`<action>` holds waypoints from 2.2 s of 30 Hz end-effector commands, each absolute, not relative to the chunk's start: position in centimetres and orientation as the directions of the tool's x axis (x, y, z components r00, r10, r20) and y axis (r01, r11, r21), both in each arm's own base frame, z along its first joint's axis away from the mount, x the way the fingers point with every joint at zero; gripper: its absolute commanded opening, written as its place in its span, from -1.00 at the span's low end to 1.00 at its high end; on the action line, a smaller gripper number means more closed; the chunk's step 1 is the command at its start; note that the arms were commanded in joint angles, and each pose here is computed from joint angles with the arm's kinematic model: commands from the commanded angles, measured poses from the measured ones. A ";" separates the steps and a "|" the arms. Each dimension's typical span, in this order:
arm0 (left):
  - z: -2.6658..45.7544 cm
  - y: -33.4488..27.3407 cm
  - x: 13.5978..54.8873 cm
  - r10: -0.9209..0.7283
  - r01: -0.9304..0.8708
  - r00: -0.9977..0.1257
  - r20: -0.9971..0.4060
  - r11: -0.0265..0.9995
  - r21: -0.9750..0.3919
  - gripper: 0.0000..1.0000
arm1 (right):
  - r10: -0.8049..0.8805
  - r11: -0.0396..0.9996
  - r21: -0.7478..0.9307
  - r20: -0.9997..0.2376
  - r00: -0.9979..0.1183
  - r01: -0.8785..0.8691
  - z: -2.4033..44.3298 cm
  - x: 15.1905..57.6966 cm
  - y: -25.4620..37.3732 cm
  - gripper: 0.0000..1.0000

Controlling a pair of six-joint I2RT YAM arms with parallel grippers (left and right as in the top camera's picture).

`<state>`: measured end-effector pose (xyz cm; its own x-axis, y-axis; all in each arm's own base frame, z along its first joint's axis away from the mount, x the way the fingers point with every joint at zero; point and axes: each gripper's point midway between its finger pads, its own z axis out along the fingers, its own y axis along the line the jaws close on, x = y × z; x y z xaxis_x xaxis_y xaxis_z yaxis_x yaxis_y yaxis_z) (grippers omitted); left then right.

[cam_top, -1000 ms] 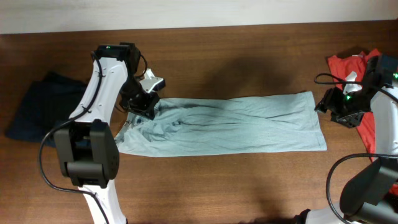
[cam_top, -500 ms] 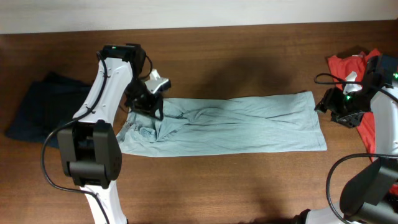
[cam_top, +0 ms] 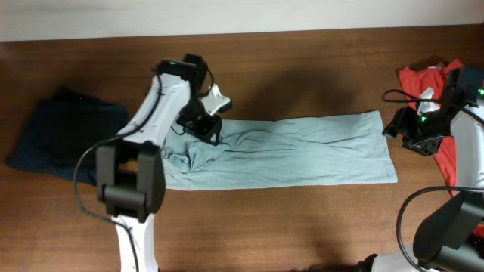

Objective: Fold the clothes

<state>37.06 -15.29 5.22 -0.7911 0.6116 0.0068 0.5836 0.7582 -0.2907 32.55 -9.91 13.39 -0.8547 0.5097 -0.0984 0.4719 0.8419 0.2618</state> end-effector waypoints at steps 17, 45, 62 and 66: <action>4.7 -16.8 32.1 0.623 0.518 -0.757 0.195 0.756 -0.401 -0.97 | 0.502 0.849 0.269 -0.141 -0.853 0.456 14.6 32.9 -10.2 0.25; 7.2 -17.8 28.3 0.667 0.583 -0.681 0.302 0.744 -0.327 -0.97 | 0.502 0.850 0.264 -0.145 -0.853 0.456 14.6 33.0 -10.3 0.26; 11.1 -12.6 31.7 0.485 0.427 -0.855 0.186 0.860 -0.279 -0.65 | 0.502 0.851 0.263 -0.157 -0.851 0.454 14.7 33.2 -10.4 0.26; 11.0 -12.9 31.5 0.507 0.456 -0.840 0.192 0.853 -0.255 -0.65 | 0.502 0.851 0.263 -0.155 -0.851 0.454 14.7 33.2 -10.4 0.26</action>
<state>31.61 -11.86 9.83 -0.8396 0.4908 0.2329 0.4355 0.8643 -0.2516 32.84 -10.05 13.44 -0.8530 0.5097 -0.1118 0.4693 0.8430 0.2627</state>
